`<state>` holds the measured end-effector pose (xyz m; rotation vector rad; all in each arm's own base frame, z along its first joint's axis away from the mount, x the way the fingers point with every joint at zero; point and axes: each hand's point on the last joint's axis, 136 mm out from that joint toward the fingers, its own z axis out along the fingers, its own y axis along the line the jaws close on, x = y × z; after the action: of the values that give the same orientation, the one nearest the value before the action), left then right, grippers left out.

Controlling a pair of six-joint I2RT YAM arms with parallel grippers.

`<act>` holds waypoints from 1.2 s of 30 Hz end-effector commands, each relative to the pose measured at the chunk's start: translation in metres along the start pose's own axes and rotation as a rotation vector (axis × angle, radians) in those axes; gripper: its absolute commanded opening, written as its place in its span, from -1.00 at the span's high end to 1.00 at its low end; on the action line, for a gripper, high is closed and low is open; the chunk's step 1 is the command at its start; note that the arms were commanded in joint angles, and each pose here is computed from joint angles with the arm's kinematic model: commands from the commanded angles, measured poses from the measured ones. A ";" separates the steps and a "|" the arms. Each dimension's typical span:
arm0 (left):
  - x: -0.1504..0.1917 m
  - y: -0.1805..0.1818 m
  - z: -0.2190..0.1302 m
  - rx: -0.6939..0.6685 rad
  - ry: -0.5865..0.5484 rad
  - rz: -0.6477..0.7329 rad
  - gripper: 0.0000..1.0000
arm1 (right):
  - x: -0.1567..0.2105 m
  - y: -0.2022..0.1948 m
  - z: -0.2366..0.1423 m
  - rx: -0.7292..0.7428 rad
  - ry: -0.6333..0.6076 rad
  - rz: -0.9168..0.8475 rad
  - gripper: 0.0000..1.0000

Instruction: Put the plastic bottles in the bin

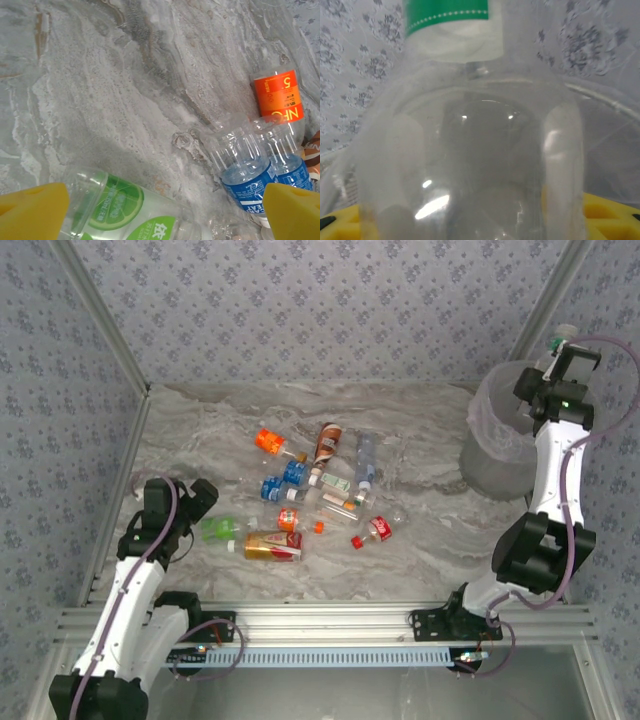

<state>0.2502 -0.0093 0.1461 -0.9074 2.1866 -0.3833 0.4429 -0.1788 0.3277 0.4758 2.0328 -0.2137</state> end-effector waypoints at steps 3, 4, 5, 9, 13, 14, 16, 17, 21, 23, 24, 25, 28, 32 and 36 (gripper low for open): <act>0.005 0.006 -0.004 -0.014 0.025 -0.021 -0.99 | 0.019 0.018 0.008 -0.117 0.037 0.000 -0.32; 0.005 0.006 -0.004 -0.015 0.027 -0.023 -0.99 | 0.023 0.022 0.007 -0.142 0.047 0.006 -0.34; 0.005 0.006 -0.003 -0.015 0.025 -0.025 -0.99 | 0.026 0.026 0.006 -0.160 0.055 0.007 -0.35; 0.004 0.008 -0.002 -0.020 0.023 -0.027 -0.99 | 0.035 0.036 0.004 -0.186 0.087 0.002 -0.45; 0.004 0.011 0.000 -0.032 0.028 -0.025 -0.99 | 0.036 0.040 0.000 -0.194 0.097 0.000 -0.51; 0.003 0.012 0.000 -0.035 0.027 -0.027 -0.99 | 0.035 0.043 -0.002 -0.207 0.096 -0.001 -0.52; 0.004 0.014 0.000 -0.043 0.032 -0.029 -0.99 | 0.031 0.051 -0.010 -0.246 0.088 -0.003 -0.56; 0.004 0.015 0.000 -0.046 0.031 -0.031 -0.99 | 0.028 0.053 -0.013 -0.255 0.079 -0.004 -0.58; 0.005 0.022 -0.002 -0.078 0.041 -0.057 -0.99 | 0.007 0.044 -0.036 -0.158 0.013 0.027 -0.64; 0.008 0.032 -0.007 -0.142 0.059 -0.096 -0.99 | -0.005 0.042 -0.057 -0.129 -0.033 0.064 -0.67; 0.009 0.037 -0.010 -0.174 0.066 -0.109 -0.99 | -0.009 0.043 -0.067 -0.122 -0.051 0.075 -0.69; 0.010 0.043 -0.014 -0.212 0.073 -0.123 -0.99 | -0.013 0.045 -0.080 -0.114 -0.075 0.088 -0.72; 0.015 0.059 -0.023 -0.321 0.096 -0.155 -0.99 | -0.019 0.053 -0.113 -0.115 -0.150 0.097 -0.79; 0.020 0.077 -0.031 -0.451 0.114 -0.237 -0.99 | -0.012 0.080 -0.149 -0.238 -0.210 0.101 -0.85; 0.023 0.068 -0.016 -0.430 0.132 -0.355 -0.99 | 0.010 0.122 -0.177 -0.461 -0.216 0.092 -1.00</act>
<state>0.1973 0.0224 0.1116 -1.3917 2.3255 -0.1215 0.3442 -0.0319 0.4280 0.2981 1.7474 0.1144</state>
